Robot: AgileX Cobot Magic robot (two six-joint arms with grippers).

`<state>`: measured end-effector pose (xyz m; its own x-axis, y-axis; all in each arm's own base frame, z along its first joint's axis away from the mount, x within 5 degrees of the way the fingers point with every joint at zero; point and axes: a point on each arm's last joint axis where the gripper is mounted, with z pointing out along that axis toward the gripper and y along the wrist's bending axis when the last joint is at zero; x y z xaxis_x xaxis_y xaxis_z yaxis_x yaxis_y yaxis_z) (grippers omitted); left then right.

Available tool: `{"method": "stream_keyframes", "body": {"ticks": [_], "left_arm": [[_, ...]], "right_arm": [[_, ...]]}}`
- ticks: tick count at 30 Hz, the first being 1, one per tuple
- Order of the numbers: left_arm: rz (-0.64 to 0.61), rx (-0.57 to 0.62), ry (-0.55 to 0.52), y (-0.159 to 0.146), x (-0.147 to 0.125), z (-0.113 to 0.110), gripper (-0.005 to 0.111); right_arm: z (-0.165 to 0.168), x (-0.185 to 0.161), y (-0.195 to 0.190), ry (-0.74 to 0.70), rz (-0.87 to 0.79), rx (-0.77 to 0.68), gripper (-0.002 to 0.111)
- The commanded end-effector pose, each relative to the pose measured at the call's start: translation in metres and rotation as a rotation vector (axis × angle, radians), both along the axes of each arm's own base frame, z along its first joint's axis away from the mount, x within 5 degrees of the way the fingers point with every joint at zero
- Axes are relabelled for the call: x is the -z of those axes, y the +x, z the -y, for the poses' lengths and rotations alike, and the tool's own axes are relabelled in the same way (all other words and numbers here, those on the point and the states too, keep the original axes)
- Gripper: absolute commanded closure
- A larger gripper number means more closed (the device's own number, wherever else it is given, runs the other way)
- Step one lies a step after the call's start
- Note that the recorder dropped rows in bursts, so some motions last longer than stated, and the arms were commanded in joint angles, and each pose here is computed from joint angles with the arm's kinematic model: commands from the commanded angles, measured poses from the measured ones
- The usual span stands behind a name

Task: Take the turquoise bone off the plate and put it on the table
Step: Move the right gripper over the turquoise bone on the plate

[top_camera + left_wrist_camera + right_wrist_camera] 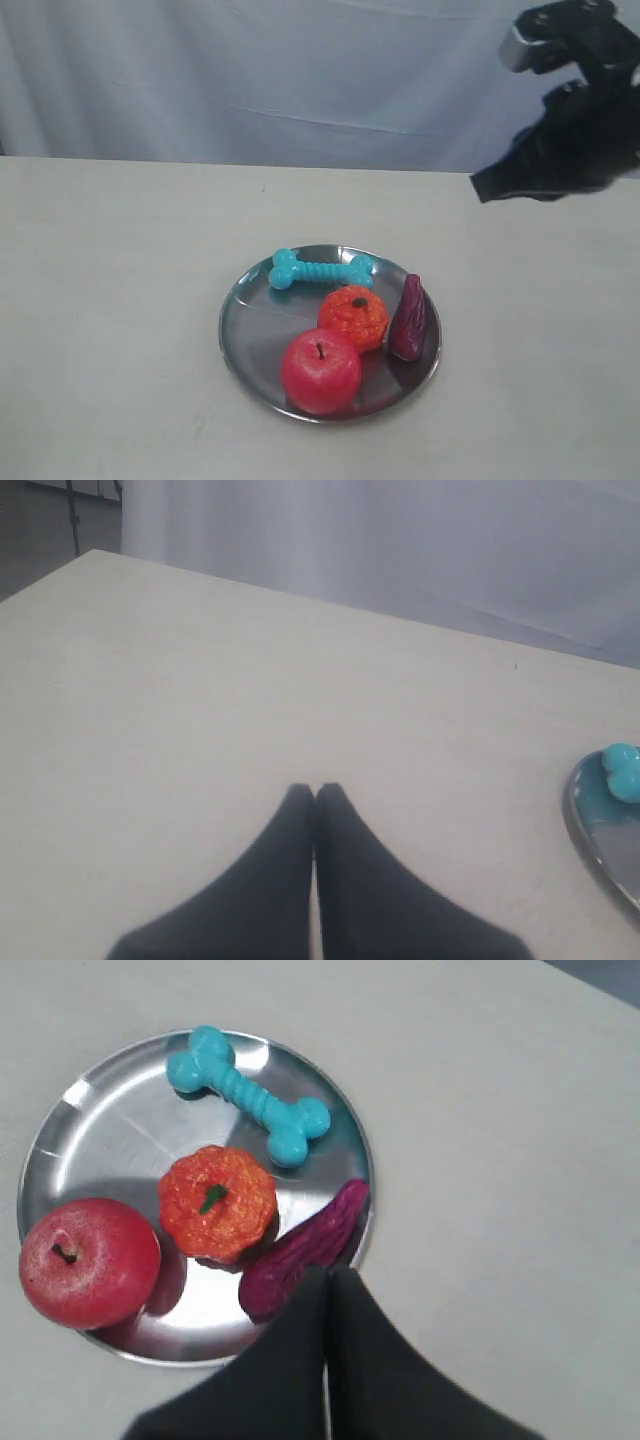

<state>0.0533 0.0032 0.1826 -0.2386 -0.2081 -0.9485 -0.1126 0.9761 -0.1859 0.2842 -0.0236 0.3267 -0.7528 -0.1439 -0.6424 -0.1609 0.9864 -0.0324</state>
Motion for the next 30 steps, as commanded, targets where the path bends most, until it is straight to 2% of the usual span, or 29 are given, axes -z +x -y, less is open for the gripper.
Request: {"method": "stream_keyframes", "body": {"ticks": [1, 4, 9, 14, 18, 24, 30], "left_arm": [[0.004, 0.005, -0.005, 0.0, 0.0, 0.0, 0.107], [0.004, 0.005, -0.005, 0.0, 0.0, 0.0, 0.107], [0.004, 0.005, -0.005, 0.0, 0.0, 0.0, 0.107], [0.004, 0.005, -0.005, 0.0, 0.0, 0.0, 0.107], [0.004, 0.005, -0.005, 0.0, 0.0, 0.0, 0.107], [0.004, 0.005, -0.005, 0.0, 0.0, 0.0, 0.107], [0.004, 0.005, -0.005, 0.0, 0.0, 0.0, 0.107]], "right_arm": [[-0.023, -0.011, 0.046, -0.045, -0.026, -0.165, 0.109], [-0.041, -0.01, 0.079, -0.086, -0.077, -0.285, 0.109], [-0.066, 0.0, 0.124, -0.237, -0.116, -0.483, 0.109], [-0.086, 0.032, 0.161, -0.319, -0.144, -0.608, 0.109], [-0.098, 0.064, 0.172, -0.369, -0.186, -0.716, 0.109], [-0.1, 0.099, 0.187, -0.427, -0.214, -0.745, 0.109], [-0.101, 0.108, 0.189, -0.426, -0.232, -0.749, 0.108]]}}
